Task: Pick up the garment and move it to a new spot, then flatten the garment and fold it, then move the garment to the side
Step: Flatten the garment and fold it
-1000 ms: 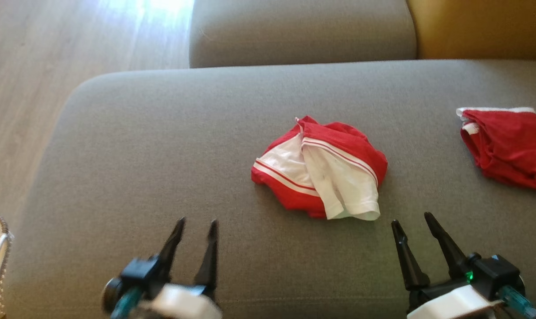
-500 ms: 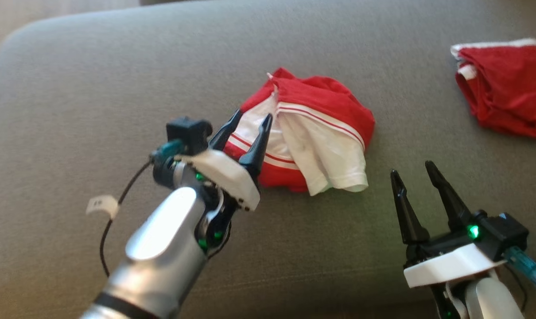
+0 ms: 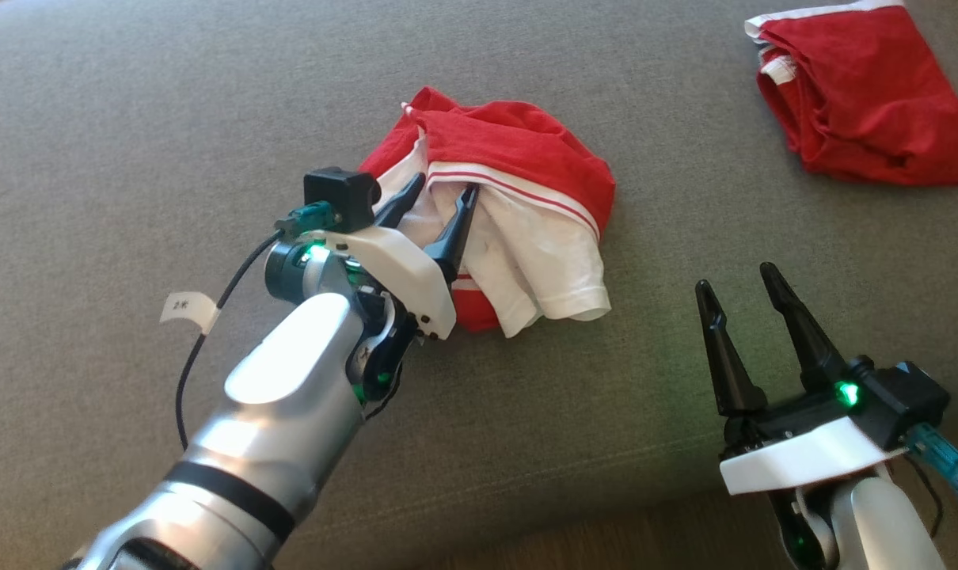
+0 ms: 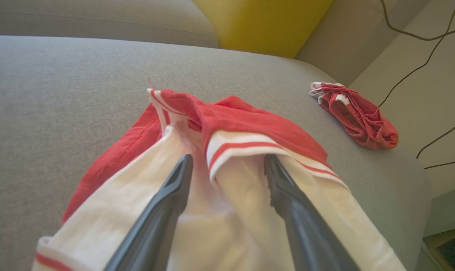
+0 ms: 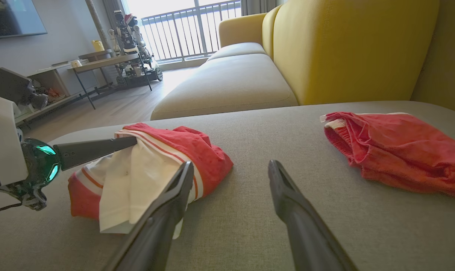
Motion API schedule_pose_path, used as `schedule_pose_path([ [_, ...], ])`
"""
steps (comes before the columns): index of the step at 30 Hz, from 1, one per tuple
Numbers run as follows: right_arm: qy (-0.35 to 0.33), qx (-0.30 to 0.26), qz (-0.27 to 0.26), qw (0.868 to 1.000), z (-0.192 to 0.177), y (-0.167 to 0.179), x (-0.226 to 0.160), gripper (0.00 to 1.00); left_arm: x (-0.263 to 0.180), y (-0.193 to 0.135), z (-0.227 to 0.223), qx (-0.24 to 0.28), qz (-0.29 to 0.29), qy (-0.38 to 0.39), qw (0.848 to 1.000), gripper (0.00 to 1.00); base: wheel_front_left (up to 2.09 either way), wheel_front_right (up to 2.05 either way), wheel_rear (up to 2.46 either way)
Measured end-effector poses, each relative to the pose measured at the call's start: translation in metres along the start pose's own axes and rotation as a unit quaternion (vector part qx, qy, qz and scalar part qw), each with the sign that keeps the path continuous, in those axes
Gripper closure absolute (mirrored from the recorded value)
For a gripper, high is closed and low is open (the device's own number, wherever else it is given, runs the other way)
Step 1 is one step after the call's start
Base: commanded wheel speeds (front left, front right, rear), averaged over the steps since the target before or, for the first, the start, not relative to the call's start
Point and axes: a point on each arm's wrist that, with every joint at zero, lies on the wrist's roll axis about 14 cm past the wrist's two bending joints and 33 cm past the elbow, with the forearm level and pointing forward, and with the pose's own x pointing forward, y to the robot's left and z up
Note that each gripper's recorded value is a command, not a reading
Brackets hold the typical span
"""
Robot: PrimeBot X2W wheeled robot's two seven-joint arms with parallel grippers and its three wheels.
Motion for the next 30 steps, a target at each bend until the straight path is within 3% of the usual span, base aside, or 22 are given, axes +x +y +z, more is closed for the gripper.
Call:
schedule_pose_path([
  [5,0.0,-0.002,-0.008,1.0,0.001,-0.005,-0.003,0.0,0.007,-0.008,0.007,0.017,-0.014,-0.013,1.0,0.0,0.0,0.0,0.0],
  [6,-0.001,-0.002,-0.009,1.0,0.002,-0.006,-0.004,0.0,0.008,-0.009,0.009,0.021,-0.016,-0.016,1.0,0.07,0.0,0.0,0.0],
  [7,-0.003,-0.003,-0.01,1.0,0.003,-0.006,-0.005,0.0,0.009,-0.011,0.012,0.025,-0.018,-0.02,0.999,0.42,0.0,0.0,0.0],
  [9,-0.008,0.001,-0.014,1.0,0.007,-0.009,-0.007,0.0,0.01,-0.016,0.017,0.032,-0.025,-0.025,0.999,1.0,0.0,0.0,0.0],
  [15,-0.03,0.009,-0.022,0.999,0.022,-0.011,-0.017,0.0,0.016,-0.05,0.048,0.051,-0.074,-0.059,0.994,1.0,0.0,0.0,0.0],
  [19,-0.048,0.017,-0.033,0.998,0.035,-0.018,-0.027,0.0,0.023,-0.082,0.106,0.032,-0.111,-0.119,0.986,1.0,0.0,0.0,0.0],
  [23,-0.069,0.033,-0.047,0.996,0.047,-0.024,-0.04,0.0,0.021,-0.127,0.179,0.034,-0.165,-0.182,0.969,1.0,0.0,0.0,0.0],
  [30,-0.102,0.038,-0.061,0.992,0.067,-0.032,-0.06,0.0,-0.012,-0.199,0.266,0.071,-0.238,-0.273,0.929,1.0,0.0,0.0,0.0],
])
